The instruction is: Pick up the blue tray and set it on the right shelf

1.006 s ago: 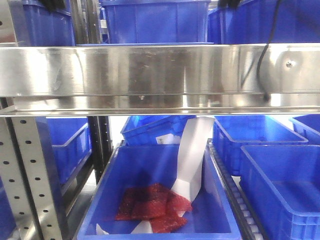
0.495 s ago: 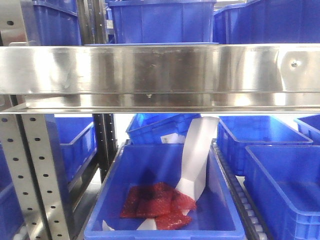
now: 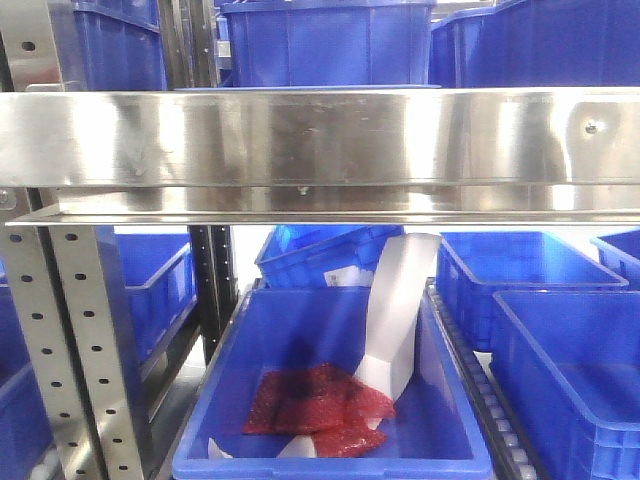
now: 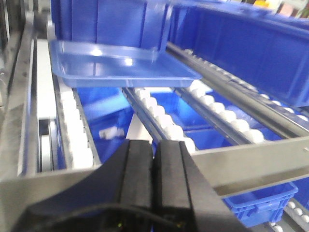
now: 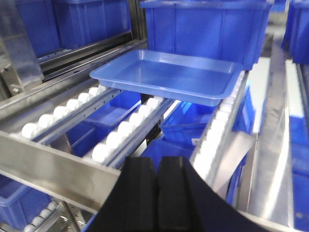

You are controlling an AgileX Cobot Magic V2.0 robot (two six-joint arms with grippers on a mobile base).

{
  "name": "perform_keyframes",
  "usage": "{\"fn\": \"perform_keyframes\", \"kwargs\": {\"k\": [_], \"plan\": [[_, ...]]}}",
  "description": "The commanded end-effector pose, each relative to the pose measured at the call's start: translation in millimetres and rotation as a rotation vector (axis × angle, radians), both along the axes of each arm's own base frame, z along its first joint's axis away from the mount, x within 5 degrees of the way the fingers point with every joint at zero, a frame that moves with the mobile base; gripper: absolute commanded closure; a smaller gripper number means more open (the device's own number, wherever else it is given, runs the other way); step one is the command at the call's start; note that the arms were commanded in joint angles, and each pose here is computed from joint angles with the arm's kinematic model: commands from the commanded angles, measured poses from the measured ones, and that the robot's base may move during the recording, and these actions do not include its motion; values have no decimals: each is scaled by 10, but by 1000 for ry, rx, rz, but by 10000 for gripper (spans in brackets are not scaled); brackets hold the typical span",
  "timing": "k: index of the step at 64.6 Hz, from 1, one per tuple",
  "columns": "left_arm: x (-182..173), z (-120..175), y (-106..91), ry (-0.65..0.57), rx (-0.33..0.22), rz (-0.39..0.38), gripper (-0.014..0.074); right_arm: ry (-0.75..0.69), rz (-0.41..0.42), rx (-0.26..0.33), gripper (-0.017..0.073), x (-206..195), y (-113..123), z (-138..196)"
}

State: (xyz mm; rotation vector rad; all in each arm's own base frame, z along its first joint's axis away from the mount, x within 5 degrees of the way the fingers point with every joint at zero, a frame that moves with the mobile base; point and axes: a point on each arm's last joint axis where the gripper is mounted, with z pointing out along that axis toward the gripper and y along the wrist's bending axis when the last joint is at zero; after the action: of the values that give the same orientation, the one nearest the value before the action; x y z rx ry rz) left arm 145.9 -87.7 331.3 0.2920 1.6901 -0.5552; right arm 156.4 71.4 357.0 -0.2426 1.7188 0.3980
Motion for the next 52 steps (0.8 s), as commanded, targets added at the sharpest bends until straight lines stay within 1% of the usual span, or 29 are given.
{"fn": "perform_keyframes", "kwargs": {"k": [1, 8, 9, 15, 21, 29, 52], "plan": [[-232, 173, 105, -160, -77, -29, 642, -168, 29, 25, 509, -236, -87, 144], [-499, 86, 287, -180, -84, -11, 642, -220, 27, -11, 509, -462, -199, 10], [-521, 60, 304, -171, -79, -7, 642, -228, 27, -13, 509, -497, -216, -8], [-670, 10, 413, -175, -81, 11, 642, -263, 24, 1, 509, -650, -292, -76], [-794, 25, 488, -225, -112, 11, 642, -300, 22, 19, 509, -756, -343, -70], [-835, 56, 508, -259, -132, 7, 642, -322, 24, 29, 509, -787, -354, -49], [-835, 56, 508, -259, -132, 7, 642, -322, 24, 28, 509, -786, -354, -50]]}}
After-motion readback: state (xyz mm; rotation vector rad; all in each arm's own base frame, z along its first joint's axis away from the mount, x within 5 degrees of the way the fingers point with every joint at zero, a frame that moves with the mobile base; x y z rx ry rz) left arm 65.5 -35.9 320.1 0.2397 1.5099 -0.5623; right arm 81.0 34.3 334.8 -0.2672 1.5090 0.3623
